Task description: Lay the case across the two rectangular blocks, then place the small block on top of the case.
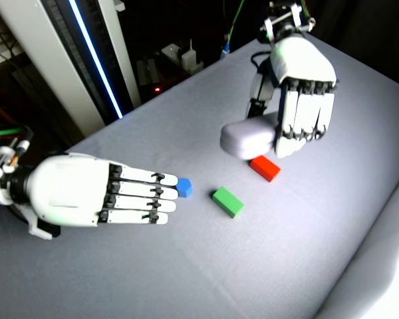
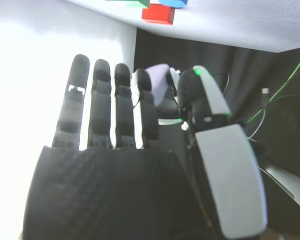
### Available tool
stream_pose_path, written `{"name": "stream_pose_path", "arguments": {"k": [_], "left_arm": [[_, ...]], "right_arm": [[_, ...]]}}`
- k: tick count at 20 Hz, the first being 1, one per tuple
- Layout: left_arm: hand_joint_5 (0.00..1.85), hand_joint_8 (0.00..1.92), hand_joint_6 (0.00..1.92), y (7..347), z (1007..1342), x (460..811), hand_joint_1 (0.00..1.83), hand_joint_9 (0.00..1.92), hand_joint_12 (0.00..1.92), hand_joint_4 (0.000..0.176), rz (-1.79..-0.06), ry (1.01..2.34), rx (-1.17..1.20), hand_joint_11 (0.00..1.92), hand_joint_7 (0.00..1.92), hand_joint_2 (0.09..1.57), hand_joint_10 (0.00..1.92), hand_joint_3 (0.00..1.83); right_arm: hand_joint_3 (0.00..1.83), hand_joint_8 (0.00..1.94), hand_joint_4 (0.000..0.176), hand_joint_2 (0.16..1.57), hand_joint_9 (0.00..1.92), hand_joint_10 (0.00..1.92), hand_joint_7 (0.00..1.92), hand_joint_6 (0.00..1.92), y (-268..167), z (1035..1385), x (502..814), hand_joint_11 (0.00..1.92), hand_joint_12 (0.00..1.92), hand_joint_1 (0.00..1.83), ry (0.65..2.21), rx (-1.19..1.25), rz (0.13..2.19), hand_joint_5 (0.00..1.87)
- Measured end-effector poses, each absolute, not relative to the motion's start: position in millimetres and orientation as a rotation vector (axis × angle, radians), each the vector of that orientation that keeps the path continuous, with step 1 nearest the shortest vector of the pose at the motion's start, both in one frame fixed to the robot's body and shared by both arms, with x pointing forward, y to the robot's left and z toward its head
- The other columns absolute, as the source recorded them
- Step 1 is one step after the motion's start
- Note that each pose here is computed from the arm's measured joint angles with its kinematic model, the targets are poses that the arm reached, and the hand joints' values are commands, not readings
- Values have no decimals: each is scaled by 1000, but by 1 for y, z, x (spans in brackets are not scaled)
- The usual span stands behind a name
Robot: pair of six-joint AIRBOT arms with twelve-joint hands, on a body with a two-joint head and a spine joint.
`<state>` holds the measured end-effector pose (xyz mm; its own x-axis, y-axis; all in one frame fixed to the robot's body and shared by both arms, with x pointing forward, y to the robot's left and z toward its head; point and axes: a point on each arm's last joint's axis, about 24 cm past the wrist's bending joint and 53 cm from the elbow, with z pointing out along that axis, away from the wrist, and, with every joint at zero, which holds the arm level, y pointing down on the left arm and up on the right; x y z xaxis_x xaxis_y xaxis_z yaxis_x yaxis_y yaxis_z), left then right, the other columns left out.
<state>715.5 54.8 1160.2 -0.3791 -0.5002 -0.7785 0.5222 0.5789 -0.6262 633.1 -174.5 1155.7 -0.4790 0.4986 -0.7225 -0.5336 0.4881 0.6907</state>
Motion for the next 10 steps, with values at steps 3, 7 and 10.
{"name": "stream_pose_path", "arguments": {"k": [3, 7, 10], "left_arm": [[1167, 1076, 500, 48, 1142, 729, 1278, 1010, 1426, 0, -1063, 1688, -16, 890, 1038, 1067, 977, 0], [1121, 996, 582, 39, 1117, 736, 1276, 1034, 1404, 0, -1040, 1769, -44, 874, 1093, 1061, 1005, 1], [1117, 1024, 559, 38, 1110, 738, 1281, 1007, 1296, 0, -1034, 1789, -57, 803, 1076, 1068, 762, 0]], "right_arm": [[0, 1, 30, 1383, 232, 1, 266, 1, -174, 1155, 633, 152, 270, 690, 1675, -32, 1219, 259], [0, 0, 41, 1353, 252, 0, 292, 3, -173, 1156, 634, 196, 217, 682, 1671, -39, 1218, 298], [4, 0, 35, 1361, 235, 0, 280, 0, -173, 1156, 634, 180, 199, 599, 1672, -36, 1223, 277]]}}
